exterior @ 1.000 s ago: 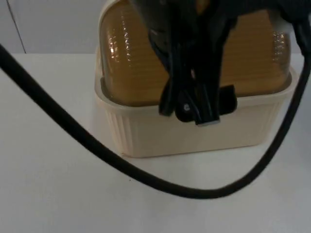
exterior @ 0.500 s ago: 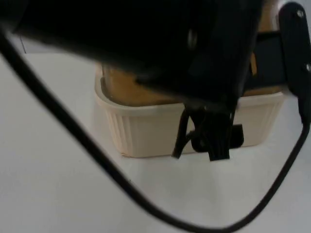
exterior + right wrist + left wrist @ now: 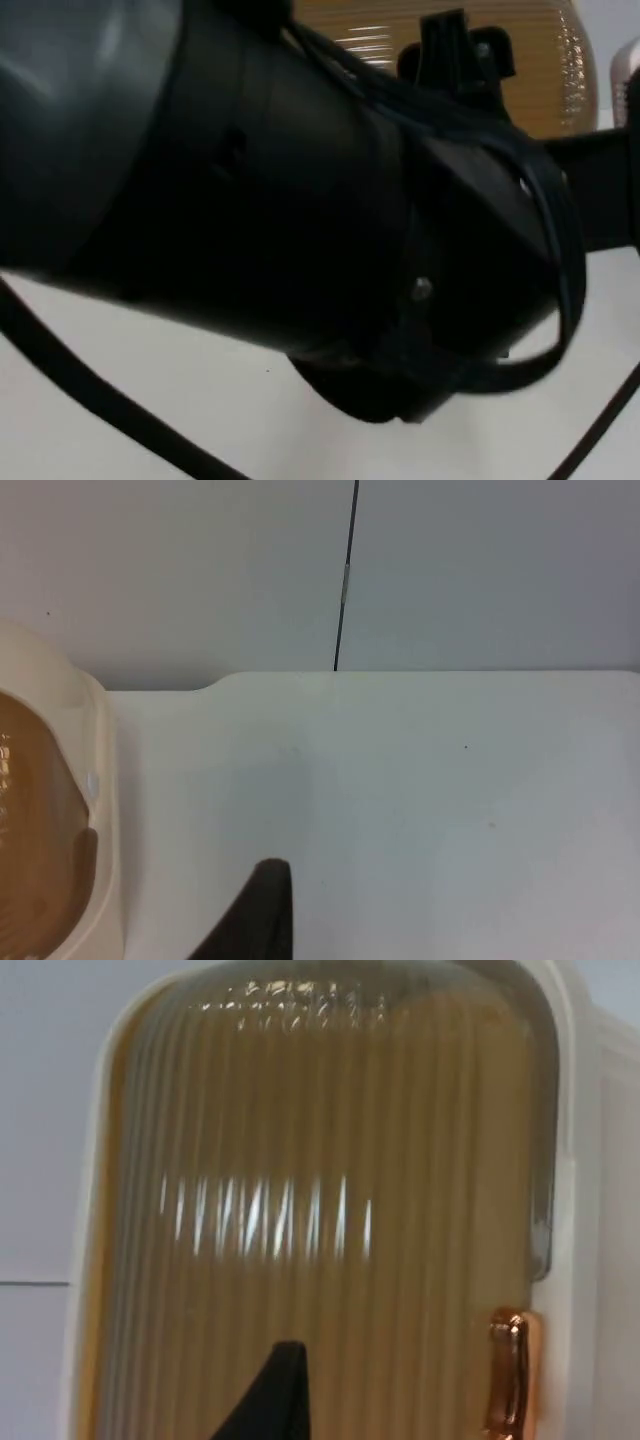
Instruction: Open the box lid with the left hand, place the block into the box with the right hand, then close the box lid with the left hand.
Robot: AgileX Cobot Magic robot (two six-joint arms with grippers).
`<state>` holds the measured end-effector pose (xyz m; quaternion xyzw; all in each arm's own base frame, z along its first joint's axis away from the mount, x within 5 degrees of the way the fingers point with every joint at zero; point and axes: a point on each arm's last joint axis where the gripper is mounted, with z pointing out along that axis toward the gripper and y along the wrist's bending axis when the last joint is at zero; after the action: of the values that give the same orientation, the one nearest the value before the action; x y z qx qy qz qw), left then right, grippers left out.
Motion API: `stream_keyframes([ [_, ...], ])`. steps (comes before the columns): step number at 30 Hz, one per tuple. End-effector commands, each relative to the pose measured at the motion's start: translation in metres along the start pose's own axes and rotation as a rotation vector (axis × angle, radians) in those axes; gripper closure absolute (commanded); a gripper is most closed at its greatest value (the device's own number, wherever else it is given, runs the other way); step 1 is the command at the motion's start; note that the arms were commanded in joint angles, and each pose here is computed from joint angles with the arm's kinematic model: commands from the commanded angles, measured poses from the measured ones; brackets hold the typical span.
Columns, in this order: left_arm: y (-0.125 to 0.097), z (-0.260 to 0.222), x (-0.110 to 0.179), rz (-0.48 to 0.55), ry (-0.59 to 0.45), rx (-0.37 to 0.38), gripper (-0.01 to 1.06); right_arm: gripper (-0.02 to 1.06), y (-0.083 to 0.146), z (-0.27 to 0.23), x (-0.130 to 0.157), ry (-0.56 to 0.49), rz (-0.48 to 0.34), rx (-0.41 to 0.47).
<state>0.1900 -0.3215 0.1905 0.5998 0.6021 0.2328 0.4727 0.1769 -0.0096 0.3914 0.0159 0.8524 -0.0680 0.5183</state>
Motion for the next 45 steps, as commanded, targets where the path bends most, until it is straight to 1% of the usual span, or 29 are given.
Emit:
stream_keyframes([
  [1, -0.007, 0.004, 0.000, 0.006, -0.006, -0.006, 0.05, 0.00, -0.001, -0.002, -0.002, -0.009, -0.001, 0.005],
  [2, -0.007, 0.004, 0.000, 0.006, -0.006, -0.006, 0.05, 0.00, -0.001, -0.002, -0.002, -0.009, -0.001, 0.005],
  [3, -0.009, 0.005, 0.000, 0.015, -0.007, -0.005, 0.11, 0.00, -0.001, -0.002, -0.002, -0.009, -0.001, 0.005],
  [4, -0.008, 0.005, 0.000, 0.022, -0.013, -0.009, 0.21, 0.00, -0.001, -0.002, -0.002, -0.009, -0.001, 0.005],
  [6, -0.006, 0.008, 0.002, 0.026, -0.008, -0.016, 0.50, 0.00, -0.001, -0.002, -0.002, -0.009, -0.001, 0.005],
  [7, -0.006, 0.008, 0.002, 0.026, -0.008, -0.016, 0.50, 0.00, -0.001, -0.002, -0.002, -0.009, -0.001, 0.005],
  [8, -0.005, 0.009, 0.003, 0.026, -0.004, -0.023, 0.67, 0.00, -0.001, -0.002, -0.002, -0.009, -0.001, 0.005],
  [9, -0.003, 0.011, 0.006, 0.015, 0.010, -0.028, 0.93, 0.00, -0.001, -0.002, -0.002, -0.009, -0.001, 0.005],
  [10, -0.001, 0.013, 0.008, -0.007, 0.019, -0.030, 1.06, 0.00, -0.001, -0.002, -0.002, -0.009, -0.001, 0.005],
  [11, -0.001, 0.013, 0.008, -0.007, 0.019, -0.030, 1.06, 0.00, -0.001, -0.002, -0.002, -0.009, -0.001, 0.005],
  [13, 0.002, 0.017, 0.012, -0.069, 0.033, -0.034, 1.05, 0.00, -0.001, -0.002, -0.002, -0.009, -0.001, 0.005],
  [14, 0.004, 0.019, 0.014, -0.082, 0.037, -0.031, 1.05, 0.00, -0.001, -0.002, -0.002, -0.009, -0.001, 0.005],
  [17, 0.004, 0.022, 0.016, -0.088, 0.034, -0.012, 1.05, 0.00, -0.001, -0.002, -0.002, -0.009, -0.001, 0.005],
  [20, 0.002, 0.025, 0.017, -0.095, 0.011, 0.046, 1.05, 0.00, -0.001, -0.002, -0.002, -0.009, -0.001, 0.005],
  [21, 0.002, 0.025, 0.017, -0.095, 0.011, 0.046, 1.05, 0.00, -0.001, -0.002, -0.002, -0.009, -0.001, 0.005],
  [25, -0.006, 0.028, 0.018, -0.075, -0.016, 0.167, 1.05, 0.00, -0.001, -0.002, -0.002, -0.009, -0.002, 0.006],
  [26, -0.006, 0.028, 0.018, -0.075, -0.016, 0.167, 1.05, 0.00, -0.001, -0.002, -0.002, -0.009, -0.002, 0.006],
  [27, -0.007, 0.028, 0.019, -0.075, -0.016, 0.188, 1.05, 0.00, -0.001, -0.002, -0.002, -0.009, -0.002, 0.006],
  [30, -0.005, 0.032, 0.023, -0.086, -0.003, 0.194, 1.05, 0.00, -0.001, -0.002, -0.002, -0.009, -0.002, 0.006],
  [33, 0.004, 0.040, 0.035, -0.096, 0.028, 0.185, 1.05, 0.00, -0.001, -0.002, -0.002, -0.011, -0.002, 0.006],
  [36, 0.008, 0.044, 0.039, -0.112, 0.052, 0.184, 1.05, 0.00, -0.001, -0.002, -0.002, -0.013, -0.002, 0.005],
  [40, 0.016, 0.048, 0.038, -0.127, 0.070, 0.217, 1.05, 0.00, -0.001, -0.002, -0.002, -0.013, -0.002, 0.005],
  [42, 0.020, 0.049, 0.036, -0.130, 0.065, 0.215, 1.05, 0.00, -0.001, -0.002, -0.002, -0.011, -0.002, 0.006],
  [45, 0.020, 0.048, 0.035, -0.124, 0.066, 0.222, 1.05, 0.00, -0.001, -0.002, -0.002, -0.011, -0.002, 0.006],
])
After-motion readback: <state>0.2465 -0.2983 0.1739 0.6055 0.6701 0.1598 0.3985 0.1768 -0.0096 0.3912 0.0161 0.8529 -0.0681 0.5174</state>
